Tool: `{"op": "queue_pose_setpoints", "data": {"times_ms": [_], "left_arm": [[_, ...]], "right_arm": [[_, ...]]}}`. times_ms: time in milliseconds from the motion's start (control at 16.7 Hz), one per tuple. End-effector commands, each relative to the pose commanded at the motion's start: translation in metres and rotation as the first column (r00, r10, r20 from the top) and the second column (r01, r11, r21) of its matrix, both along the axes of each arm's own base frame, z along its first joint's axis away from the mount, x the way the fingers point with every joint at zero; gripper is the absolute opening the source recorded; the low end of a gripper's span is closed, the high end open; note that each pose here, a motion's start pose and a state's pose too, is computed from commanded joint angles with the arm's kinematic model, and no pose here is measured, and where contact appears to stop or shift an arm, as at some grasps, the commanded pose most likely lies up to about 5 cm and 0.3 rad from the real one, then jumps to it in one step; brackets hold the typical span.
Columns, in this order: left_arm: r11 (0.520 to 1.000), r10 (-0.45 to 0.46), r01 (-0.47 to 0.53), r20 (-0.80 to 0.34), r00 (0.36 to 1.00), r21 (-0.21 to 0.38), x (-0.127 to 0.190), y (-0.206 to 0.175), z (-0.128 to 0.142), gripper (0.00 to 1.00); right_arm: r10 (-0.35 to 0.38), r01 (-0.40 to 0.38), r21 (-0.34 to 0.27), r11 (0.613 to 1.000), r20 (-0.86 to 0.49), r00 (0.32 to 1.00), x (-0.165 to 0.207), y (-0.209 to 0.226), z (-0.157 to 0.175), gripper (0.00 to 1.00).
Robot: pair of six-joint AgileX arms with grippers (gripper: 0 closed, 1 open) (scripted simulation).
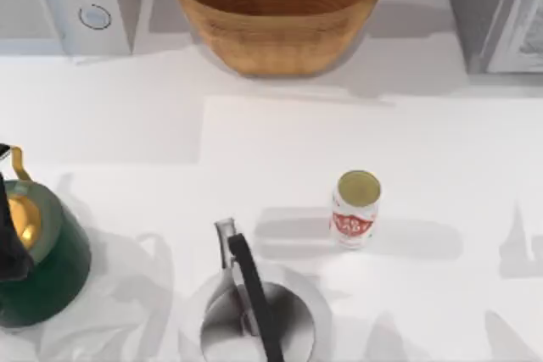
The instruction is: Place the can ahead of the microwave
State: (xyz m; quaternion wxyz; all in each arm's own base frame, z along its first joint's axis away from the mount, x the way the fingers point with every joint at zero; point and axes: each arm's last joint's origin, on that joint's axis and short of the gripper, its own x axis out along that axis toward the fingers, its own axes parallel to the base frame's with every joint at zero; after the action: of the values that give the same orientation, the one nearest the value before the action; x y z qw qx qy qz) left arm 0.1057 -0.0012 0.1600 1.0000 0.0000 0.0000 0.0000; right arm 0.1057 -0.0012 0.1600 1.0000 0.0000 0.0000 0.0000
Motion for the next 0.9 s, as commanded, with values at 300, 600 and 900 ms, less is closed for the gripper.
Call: {"op": "queue_pose_setpoints", "data": {"times_ms": [300, 600, 900], "left_arm": [[0.999, -0.035, 0.035, -0.044, 0.998, -0.003, 0.000, -0.003, 0.012, 1.00], [0.986, -0.162, 0.164, -0.250, 0.955, -0.014, 0.013, -0.019, 0.071, 1.00], [0.950, -0.269, 0.311, -0.563, 0.781, -0.022, 0.077, -0.061, 0.150, 1.00]], "right_arm": [[0.000, 0.000, 0.000, 1.000, 0.000, 1.000, 0.000, 0.000, 0.000, 1.00], [0.000, 0.000, 0.000, 1.000, 0.000, 1.000, 0.000, 0.000, 0.000, 1.00], [0.000, 0.000, 0.000, 1.000, 0.000, 1.000, 0.000, 0.000, 0.000, 1.00]]}}
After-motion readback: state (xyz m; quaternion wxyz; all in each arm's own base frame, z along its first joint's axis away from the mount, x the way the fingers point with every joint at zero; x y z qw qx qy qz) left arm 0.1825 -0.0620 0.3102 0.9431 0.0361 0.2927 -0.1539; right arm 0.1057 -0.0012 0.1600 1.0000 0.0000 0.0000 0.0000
